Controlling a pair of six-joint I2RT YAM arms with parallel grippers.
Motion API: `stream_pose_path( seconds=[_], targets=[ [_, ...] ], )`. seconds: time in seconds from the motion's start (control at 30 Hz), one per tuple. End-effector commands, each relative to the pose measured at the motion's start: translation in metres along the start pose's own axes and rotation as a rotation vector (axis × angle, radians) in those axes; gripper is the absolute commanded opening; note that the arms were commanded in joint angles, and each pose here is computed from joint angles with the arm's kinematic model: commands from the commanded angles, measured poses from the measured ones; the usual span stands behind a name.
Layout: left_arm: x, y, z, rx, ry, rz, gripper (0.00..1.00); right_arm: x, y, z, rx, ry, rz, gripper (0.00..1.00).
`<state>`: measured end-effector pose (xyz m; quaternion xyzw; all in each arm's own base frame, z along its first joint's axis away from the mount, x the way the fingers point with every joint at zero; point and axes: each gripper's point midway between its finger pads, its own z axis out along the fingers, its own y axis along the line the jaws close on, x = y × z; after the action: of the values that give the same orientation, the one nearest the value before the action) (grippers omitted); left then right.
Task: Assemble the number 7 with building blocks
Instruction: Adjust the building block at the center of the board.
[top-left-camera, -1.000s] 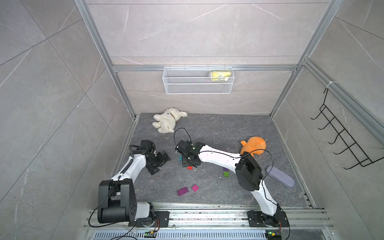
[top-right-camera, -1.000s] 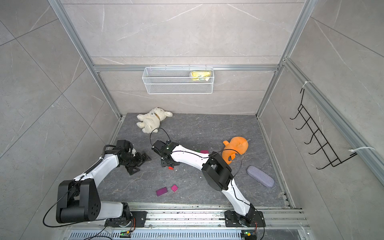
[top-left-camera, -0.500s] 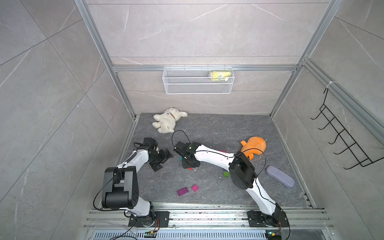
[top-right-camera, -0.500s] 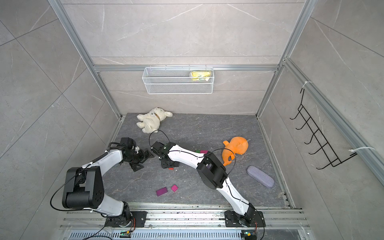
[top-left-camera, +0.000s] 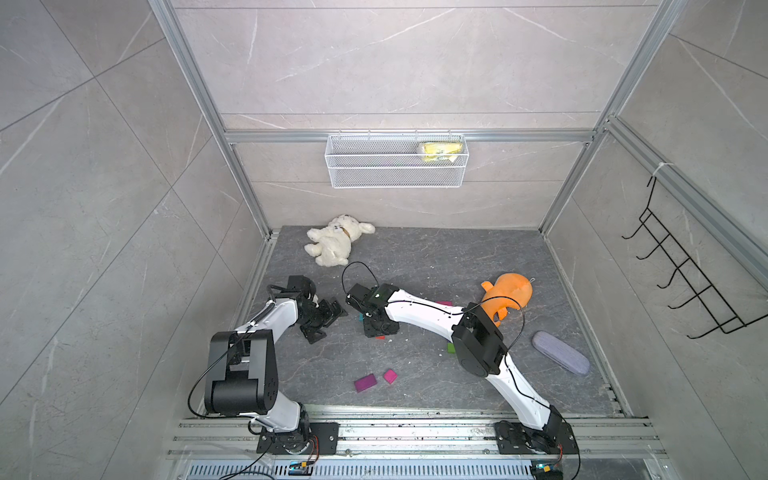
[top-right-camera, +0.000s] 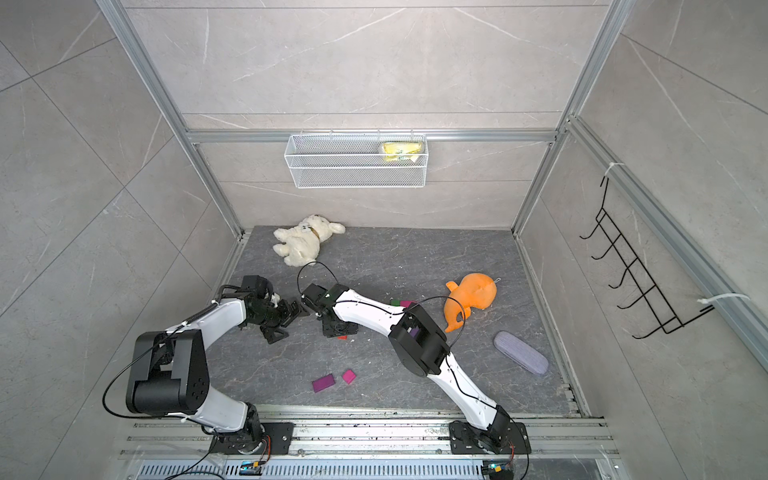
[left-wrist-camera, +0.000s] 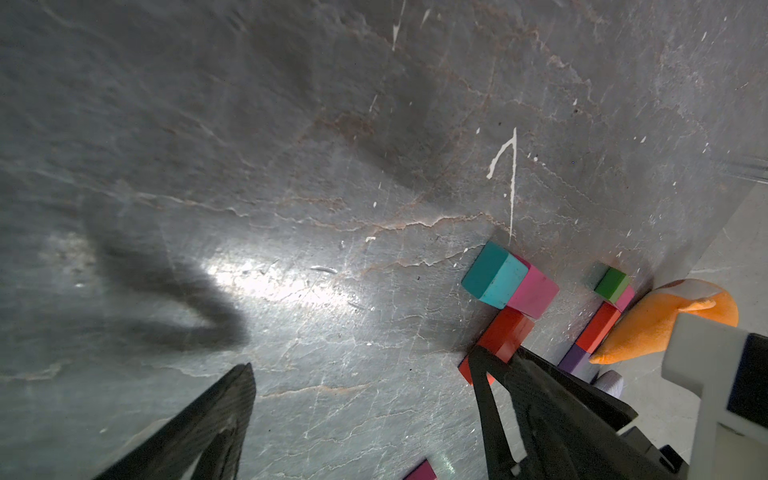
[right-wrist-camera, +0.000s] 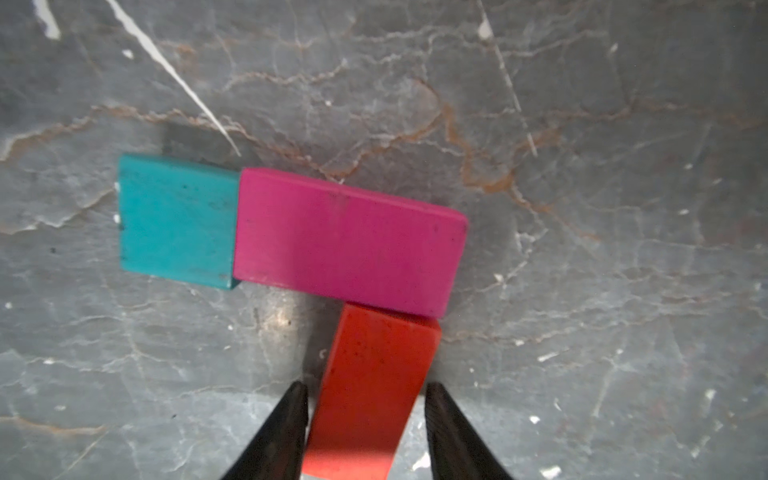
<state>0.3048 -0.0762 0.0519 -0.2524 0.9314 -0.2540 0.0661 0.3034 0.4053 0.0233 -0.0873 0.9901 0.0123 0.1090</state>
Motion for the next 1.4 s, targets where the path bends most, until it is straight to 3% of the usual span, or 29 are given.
stream_pose_path(
  seconds=[0.0,1.37],
  targets=[
    [-0.0012,-0.0076,-0.0010,0.025,0.006,0.027,1.00,-0.0039,-0.0056,0.0017,0.035,0.002,-0.005,0.48],
    [0.0010,-0.0055,0.0031,0.023,0.024,0.022,1.00,-0.0061,-0.0085,0.0101,0.047,0.017,-0.003,0.44]
  ],
)
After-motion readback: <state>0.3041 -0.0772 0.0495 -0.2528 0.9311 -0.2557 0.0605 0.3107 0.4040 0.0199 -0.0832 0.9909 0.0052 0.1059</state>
